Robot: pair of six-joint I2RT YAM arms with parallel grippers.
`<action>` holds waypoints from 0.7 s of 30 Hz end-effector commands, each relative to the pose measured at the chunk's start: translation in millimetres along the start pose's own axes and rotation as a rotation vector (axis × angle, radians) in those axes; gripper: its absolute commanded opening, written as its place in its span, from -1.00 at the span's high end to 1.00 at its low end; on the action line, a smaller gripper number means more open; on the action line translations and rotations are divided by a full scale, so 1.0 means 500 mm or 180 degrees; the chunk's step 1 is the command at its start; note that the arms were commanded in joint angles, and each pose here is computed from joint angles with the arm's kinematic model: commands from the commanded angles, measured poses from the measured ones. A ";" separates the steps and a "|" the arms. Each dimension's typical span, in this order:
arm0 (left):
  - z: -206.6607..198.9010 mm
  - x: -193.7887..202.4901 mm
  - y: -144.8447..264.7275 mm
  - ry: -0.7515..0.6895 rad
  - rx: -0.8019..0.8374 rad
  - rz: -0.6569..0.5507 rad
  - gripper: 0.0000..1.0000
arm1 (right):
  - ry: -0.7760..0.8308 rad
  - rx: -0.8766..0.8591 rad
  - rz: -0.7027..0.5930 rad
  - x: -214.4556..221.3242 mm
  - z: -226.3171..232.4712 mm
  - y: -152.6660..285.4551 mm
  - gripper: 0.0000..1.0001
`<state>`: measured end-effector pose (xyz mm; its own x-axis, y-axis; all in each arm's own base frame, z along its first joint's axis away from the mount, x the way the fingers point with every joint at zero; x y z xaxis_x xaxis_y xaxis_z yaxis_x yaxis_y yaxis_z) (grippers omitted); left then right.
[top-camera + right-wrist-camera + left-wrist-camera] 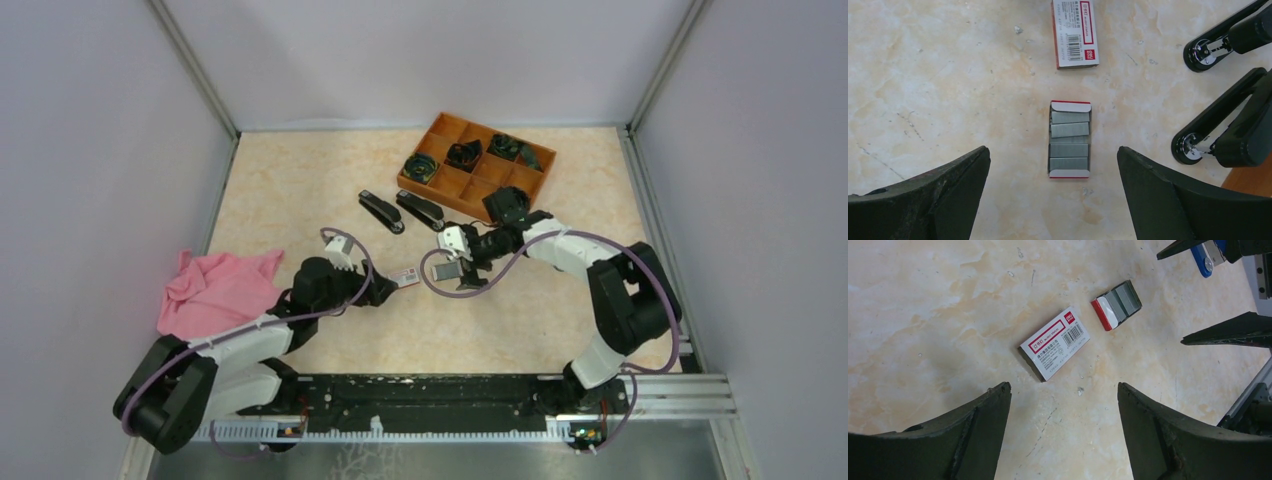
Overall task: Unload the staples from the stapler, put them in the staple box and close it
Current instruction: Move the staple box to the center of the board, then adjust the staple box at the center of the board.
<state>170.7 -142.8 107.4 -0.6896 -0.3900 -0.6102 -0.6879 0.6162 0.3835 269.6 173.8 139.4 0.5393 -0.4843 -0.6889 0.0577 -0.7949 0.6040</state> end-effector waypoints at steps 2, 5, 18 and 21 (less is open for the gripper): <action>-0.007 -0.009 -0.014 0.0256 -0.0005 0.0127 -0.65 | 0.0357 0.0086 0.0091 -0.010 -0.044 -0.017 -0.98; 0.001 -0.010 -0.023 0.0253 -0.0046 0.0171 -0.62 | 0.0342 0.0060 0.0077 -0.010 -0.046 -0.021 -0.97; 0.019 -0.020 -0.058 0.0262 -0.0305 0.0322 -0.39 | 0.0259 -0.0089 0.0019 0.014 -0.067 -0.056 -0.86; 0.020 -0.022 -0.065 0.0274 -0.0356 0.0403 -0.33 | 0.0298 -0.0107 -0.0020 0.010 -0.072 -0.068 -0.85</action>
<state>194.6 -150.4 92.3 -0.7788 -0.3851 -0.4951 -0.6194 0.5965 0.5103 292.5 193.1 116.8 0.5591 -0.5129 -0.6514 0.0772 -0.7500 0.6569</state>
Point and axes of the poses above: each gripper's point midway between its finger pads, its own y axis back along the fingers, its own z axis along the line the jaws close on, x = y × z, the point moved 10 cm from there along y, back along the fingers, and after that the axes turned 15 degrees about y, right-handed, at the moved point
